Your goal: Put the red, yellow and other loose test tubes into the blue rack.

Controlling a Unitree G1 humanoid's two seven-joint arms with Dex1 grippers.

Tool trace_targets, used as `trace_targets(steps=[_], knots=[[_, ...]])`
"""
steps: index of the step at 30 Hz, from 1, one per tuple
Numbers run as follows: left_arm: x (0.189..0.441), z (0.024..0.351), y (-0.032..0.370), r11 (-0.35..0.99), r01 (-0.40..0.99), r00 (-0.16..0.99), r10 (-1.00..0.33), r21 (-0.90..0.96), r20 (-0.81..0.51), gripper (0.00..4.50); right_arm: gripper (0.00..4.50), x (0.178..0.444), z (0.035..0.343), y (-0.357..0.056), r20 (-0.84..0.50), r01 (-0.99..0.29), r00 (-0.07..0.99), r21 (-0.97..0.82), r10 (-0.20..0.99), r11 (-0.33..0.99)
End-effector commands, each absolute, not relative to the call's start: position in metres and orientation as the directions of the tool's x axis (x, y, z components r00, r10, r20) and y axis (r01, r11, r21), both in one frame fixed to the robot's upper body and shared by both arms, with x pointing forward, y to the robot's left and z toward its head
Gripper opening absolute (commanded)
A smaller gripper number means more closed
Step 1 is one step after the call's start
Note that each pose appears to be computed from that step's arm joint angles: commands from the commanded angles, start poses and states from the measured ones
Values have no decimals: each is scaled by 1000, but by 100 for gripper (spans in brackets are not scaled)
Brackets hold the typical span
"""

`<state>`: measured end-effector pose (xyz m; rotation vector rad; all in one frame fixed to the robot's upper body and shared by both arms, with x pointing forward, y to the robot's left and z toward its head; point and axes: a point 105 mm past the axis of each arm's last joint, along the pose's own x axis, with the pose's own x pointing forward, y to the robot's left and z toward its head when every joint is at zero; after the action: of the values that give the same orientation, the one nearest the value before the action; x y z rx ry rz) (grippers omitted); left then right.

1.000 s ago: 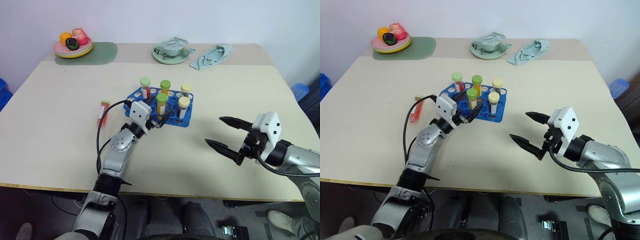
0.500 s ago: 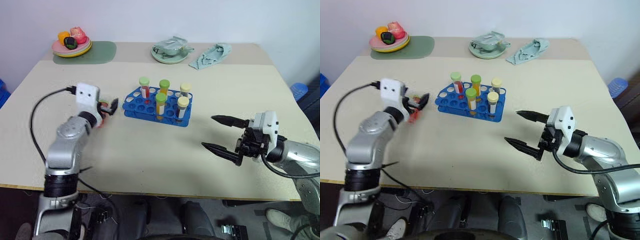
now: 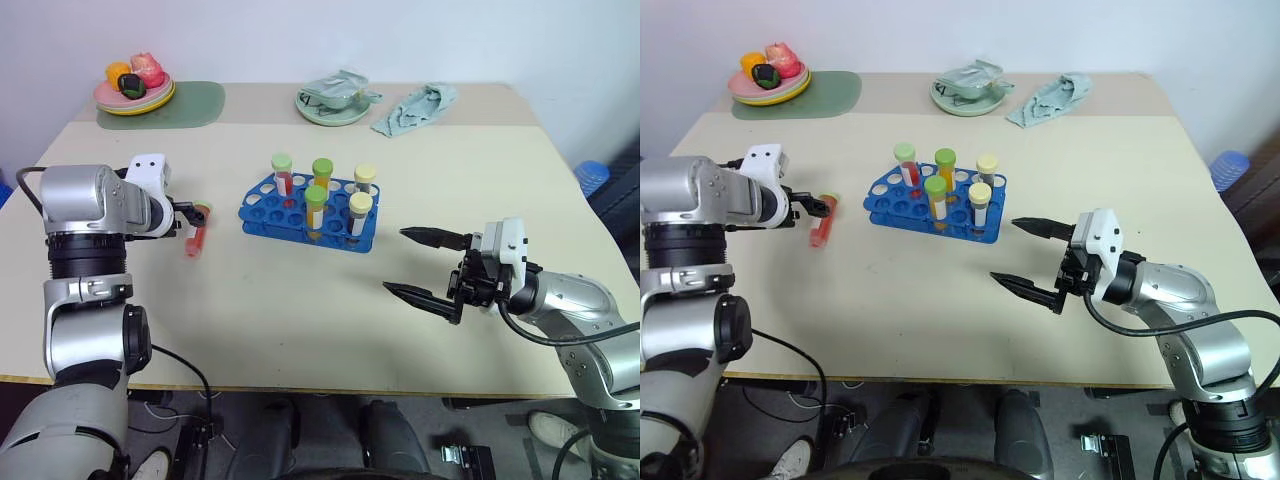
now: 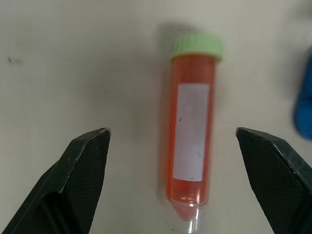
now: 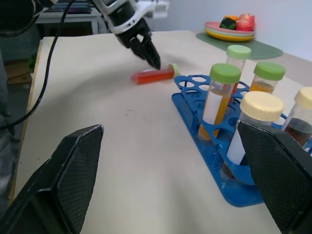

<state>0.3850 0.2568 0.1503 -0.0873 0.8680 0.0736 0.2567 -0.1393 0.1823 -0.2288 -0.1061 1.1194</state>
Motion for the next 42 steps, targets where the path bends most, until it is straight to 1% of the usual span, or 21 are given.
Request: trace_targets(steps=[1, 4, 9, 12, 13, 16, 18, 19, 20, 22, 24, 31, 33, 36, 39, 42], knots=[[400, 158, 260, 994, -113, 665, 76, 0, -743, 421, 450, 254, 192, -141, -3, -864, 434, -286, 901, 415], [409, 154, 259, 994, -112, 669, 77, 2, -739, 421, 450, 253, 192, -141, -1, -860, 440, -288, 898, 421], [417, 143, 253, 993, -118, 656, 66, -15, -752, 421, 450, 252, 190, -142, 2, -856, 448, -289, 894, 429], [421, 138, 251, 993, -118, 656, 72, -8, -751, 341, 450, 252, 192, -143, 6, -849, 459, -293, 889, 440], [422, 137, 251, 992, -124, 657, 76, -9, -750, 297, 450, 252, 192, -143, 7, -847, 461, -294, 887, 442], [423, 134, 250, 993, -113, 657, 63, -16, -752, 297, 450, 252, 193, -143, 7, -845, 464, -296, 886, 445], [424, 134, 250, 993, -115, 659, 65, -14, -749, 255, 450, 252, 194, -142, 8, -845, 465, -296, 885, 446], [424, 134, 251, 992, -123, 659, 72, -12, -749, 225, 450, 253, 194, -142, 8, -844, 466, -296, 885, 447], [424, 133, 251, 992, -127, 658, 76, -11, -749, 225, 450, 253, 194, -142, 9, -844, 467, -296, 884, 448], [424, 132, 250, 993, -117, 657, 66, -15, -751, 149, 450, 253, 194, -141, 9, -843, 467, -295, 884, 449], [424, 132, 251, 992, -127, 656, 72, -16, -752, 86, 450, 254, 194, -140, 10, -844, 466, -295, 885, 448], [424, 139, 254, 991, -131, 670, 72, -22, -739, 82, 450, 257, 197, -138, 10, -846, 461, -299, 888, 442], [431, 162, 245, 995, -58, 752, -12, -83, -659, 82, 450, 258, 198, -138, 10, -846, 460, -300, 888, 442], [428, 198, 223, 972, 74, 828, -184, -222, -530, 82, 450, 258, 198, -140, 4, -845, 462, -301, 887, 442], [412, 231, 208, 956, 189, 898, -261, -226, -355, 82, 450, 257, 199, -143, -2, -845, 463, -301, 886, 442], [392, 260, 201, 944, 243, 955, -273, -225, -113, 82, 450, 257, 201, -145, -9, -847, 464, -296, 886, 441]])
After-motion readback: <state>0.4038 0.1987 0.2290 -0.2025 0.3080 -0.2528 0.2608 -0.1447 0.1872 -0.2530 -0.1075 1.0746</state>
